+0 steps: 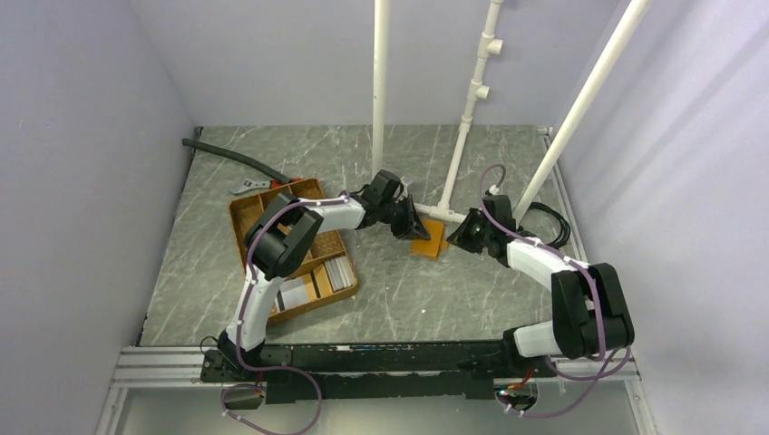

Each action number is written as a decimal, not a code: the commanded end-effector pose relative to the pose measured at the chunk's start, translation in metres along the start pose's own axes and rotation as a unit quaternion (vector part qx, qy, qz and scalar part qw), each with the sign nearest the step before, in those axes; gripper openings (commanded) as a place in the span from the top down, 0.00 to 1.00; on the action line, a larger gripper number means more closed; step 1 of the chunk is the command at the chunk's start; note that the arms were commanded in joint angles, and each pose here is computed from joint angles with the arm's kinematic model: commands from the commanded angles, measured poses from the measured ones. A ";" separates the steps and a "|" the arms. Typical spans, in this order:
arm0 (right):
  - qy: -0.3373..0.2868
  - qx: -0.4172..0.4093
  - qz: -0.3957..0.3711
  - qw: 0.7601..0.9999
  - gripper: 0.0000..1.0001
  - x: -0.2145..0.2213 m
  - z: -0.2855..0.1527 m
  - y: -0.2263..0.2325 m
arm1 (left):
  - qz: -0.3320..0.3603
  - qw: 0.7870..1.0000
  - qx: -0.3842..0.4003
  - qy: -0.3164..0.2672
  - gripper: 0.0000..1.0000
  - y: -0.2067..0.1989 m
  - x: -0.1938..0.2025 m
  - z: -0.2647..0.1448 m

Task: Put the credit cards into the card holder
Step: Close the card holder at the center of the board.

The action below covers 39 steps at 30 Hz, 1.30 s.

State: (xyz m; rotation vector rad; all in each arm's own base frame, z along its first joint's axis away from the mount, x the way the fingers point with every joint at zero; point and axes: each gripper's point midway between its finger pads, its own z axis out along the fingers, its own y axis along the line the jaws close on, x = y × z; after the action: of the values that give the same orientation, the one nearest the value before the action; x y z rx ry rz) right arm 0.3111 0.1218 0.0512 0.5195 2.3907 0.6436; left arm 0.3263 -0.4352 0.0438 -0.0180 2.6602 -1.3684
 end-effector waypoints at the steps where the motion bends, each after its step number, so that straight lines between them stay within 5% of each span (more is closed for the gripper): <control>1: -0.012 -0.053 0.003 0.999 1.00 -0.015 0.005 0.027 | -0.031 0.995 -0.098 0.018 1.00 0.061 0.020 0.004; 12: 0.018 0.018 0.009 1.000 1.00 0.004 0.030 -0.010 | -0.034 0.993 -0.109 0.014 1.00 0.064 0.019 0.003; 17: -0.001 0.260 -0.031 0.965 1.00 0.005 0.007 -0.075 | -0.038 0.991 -0.130 0.012 1.00 0.072 0.020 0.000; 20: -0.019 0.302 -0.045 0.952 1.00 0.007 -0.016 -0.085 | -0.036 0.990 -0.133 0.011 1.00 0.073 0.020 -0.002; 24: -0.043 0.285 -0.069 0.955 1.00 -0.008 -0.030 -0.073 | -0.033 0.991 -0.127 0.015 1.00 0.071 0.021 0.000; 27: -0.044 0.154 -0.113 0.981 0.99 -0.018 -0.022 -0.024 | -0.030 0.993 -0.115 0.017 1.00 0.065 0.020 0.001; 29: -0.045 0.072 -0.129 0.988 0.78 -0.022 -0.018 0.001 | -0.028 0.994 -0.108 0.017 1.00 0.062 0.018 0.001; 33: -0.046 0.027 -0.146 0.988 0.66 -0.032 -0.010 0.018 | -0.025 0.993 -0.111 0.020 1.00 0.062 0.021 0.000; 35: -0.042 0.022 -0.143 0.989 0.68 -0.033 -0.002 0.018 | -0.025 0.994 -0.110 0.019 1.00 0.062 0.021 0.000; 36: -0.040 0.022 -0.136 0.990 0.81 -0.033 0.002 0.018 | -0.025 0.994 -0.109 0.019 1.00 0.062 0.021 0.000; 39: -0.033 0.024 -0.132 0.990 0.90 -0.030 0.016 0.015 | -0.027 0.994 -0.106 0.020 1.00 0.062 0.021 0.001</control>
State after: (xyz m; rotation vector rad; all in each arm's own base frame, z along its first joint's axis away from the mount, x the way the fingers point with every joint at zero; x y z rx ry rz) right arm 0.3239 0.1097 0.0552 0.2875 2.4213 0.3682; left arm 0.3262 -0.4337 0.0427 -0.0232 2.6701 -1.3484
